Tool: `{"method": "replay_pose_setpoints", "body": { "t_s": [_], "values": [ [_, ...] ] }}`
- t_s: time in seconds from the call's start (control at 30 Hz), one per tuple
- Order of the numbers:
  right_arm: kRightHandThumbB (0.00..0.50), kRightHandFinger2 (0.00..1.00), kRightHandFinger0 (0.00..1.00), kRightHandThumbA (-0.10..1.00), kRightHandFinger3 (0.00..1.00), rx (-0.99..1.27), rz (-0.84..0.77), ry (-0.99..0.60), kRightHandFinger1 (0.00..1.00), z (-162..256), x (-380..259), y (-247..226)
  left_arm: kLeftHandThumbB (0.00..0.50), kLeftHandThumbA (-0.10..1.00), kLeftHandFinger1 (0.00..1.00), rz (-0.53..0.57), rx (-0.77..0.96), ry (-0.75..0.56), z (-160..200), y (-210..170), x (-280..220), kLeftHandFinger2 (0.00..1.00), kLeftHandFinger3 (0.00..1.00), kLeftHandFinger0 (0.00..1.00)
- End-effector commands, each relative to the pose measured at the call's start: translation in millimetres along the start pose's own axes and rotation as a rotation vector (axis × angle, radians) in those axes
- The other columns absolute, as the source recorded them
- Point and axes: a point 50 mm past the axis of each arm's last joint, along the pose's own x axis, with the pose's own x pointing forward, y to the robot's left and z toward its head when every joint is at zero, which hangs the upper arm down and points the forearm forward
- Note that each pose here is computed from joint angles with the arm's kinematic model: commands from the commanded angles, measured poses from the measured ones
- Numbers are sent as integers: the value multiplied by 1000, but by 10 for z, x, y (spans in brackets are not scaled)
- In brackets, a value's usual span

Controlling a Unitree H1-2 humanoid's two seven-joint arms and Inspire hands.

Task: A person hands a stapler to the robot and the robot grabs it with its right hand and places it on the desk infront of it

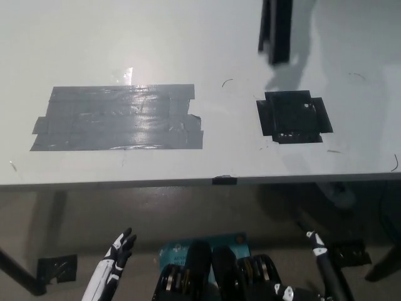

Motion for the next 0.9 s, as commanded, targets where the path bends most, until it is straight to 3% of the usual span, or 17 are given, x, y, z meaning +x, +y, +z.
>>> {"method": "replay_pose_setpoints", "body": {
  "t_s": [0.0,0.13,0.27,0.37,0.6,0.87],
  "values": [
    [308,1000,1000,1000,1000,70,-139,-216,1000,439,102,-161,500,1000,1000,-18,-45,-78,61,88,-21,1000,1000,1000],
    [349,1000,1000,1000,1000,60,-196,-304,1000,768,271,-298,500,1000,1000,-10,-25,-69,37,89,-42,1000,1000,1000],
    [334,1000,1000,1000,1000,37,-218,-335,1000,896,505,-395,500,1000,1000,-4,-18,-75,20,90,-47,1000,1000,1000],
    [357,1000,1000,1000,1000,45,-224,-332,1000,967,726,-520,500,1000,1000,-3,-27,-70,23,96,-31,1000,1000,1000],
    [330,1000,1000,1000,1000,31,-265,-315,1000,1077,1251,-900,500,1000,1000,-7,-29,-74,17,89,-5,1000,1000,1000],
    [267,1000,1000,1000,1000,15,-251,-300,1000,1190,1947,-1093,500,1000,1000,-6,-32,-83,20,75,17,1000,1000,1000]
  ]
}}
